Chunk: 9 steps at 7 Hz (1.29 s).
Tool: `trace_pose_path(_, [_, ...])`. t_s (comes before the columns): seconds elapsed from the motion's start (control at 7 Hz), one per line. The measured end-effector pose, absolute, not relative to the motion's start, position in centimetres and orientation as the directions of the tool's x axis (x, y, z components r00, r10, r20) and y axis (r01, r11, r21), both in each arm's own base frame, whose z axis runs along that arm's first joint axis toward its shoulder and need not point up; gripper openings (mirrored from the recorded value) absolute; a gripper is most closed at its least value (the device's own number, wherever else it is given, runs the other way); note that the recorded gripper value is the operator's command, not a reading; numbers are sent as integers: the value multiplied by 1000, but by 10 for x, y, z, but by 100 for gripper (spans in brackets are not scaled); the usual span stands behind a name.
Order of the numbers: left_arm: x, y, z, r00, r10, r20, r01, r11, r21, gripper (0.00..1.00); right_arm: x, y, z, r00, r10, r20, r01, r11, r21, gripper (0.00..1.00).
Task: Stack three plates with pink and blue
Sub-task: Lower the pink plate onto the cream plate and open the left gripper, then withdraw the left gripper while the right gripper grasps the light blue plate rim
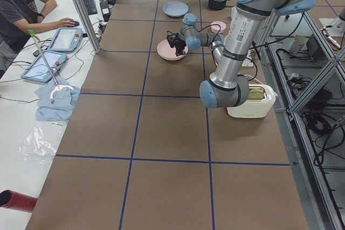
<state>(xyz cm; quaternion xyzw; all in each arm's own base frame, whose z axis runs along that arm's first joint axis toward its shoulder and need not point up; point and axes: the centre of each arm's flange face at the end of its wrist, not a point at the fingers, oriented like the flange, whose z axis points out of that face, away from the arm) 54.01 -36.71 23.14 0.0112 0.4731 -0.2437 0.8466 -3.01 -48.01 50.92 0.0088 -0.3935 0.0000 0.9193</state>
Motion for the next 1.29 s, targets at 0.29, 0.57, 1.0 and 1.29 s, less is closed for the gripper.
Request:
trace_pose_path(0.29, [533,-369,225,427,-383,-819,416,888,-198,100,-33,-480,508,689,-14,724,-1,1000,20,100])
trace_pose_path(0.57, [498,-374,199,395,-317,-862,396,906,-152,100,-50,-478,508,712,-33,701,13,999,35,100])
trace_pose_path(1.0, [434,-406,186,364,-276,-890,392,912,-123,100,-101,-446,559,742,-51,668,-7,996,84,100])
trace_pose_path(1.29, [423,-414,186,369,-262,-892,393,913,-106,100,-130,-433,614,730,-57,682,1,997,82,100])
